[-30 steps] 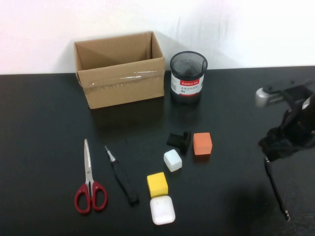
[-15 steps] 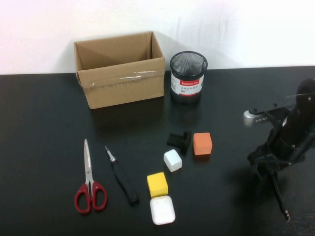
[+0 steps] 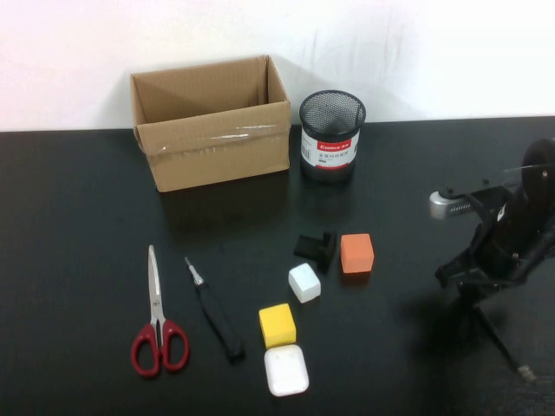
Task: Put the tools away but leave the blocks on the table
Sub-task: Pick up the long Screwdriver from the table
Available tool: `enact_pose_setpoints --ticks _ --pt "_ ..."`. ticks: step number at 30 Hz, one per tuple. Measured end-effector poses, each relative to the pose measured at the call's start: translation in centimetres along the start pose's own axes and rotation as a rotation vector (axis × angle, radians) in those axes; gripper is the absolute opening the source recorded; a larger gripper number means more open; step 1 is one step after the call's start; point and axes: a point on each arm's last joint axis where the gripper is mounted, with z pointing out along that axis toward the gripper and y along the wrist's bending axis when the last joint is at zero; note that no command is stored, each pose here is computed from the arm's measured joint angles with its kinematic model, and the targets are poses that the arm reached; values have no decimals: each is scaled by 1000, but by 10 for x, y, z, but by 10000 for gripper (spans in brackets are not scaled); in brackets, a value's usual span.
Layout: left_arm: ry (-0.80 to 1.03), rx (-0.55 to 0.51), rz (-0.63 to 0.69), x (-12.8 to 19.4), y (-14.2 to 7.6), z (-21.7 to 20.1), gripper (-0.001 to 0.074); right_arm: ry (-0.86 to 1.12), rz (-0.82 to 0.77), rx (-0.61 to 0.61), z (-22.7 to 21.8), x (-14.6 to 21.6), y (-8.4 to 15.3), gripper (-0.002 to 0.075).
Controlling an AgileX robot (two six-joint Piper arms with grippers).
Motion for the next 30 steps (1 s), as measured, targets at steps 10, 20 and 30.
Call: enact_pose_setpoints --ticks 10,20,30 --pt "0 0 0 0 0 0 0 -21 -2 2 -7 -1 0 -7" --pt "0 0 0 0 0 0 0 -169 -14 17 -56 0 4 -9" --pt "0 0 0 0 0 0 0 -166 -9 10 -54 0 4 210"
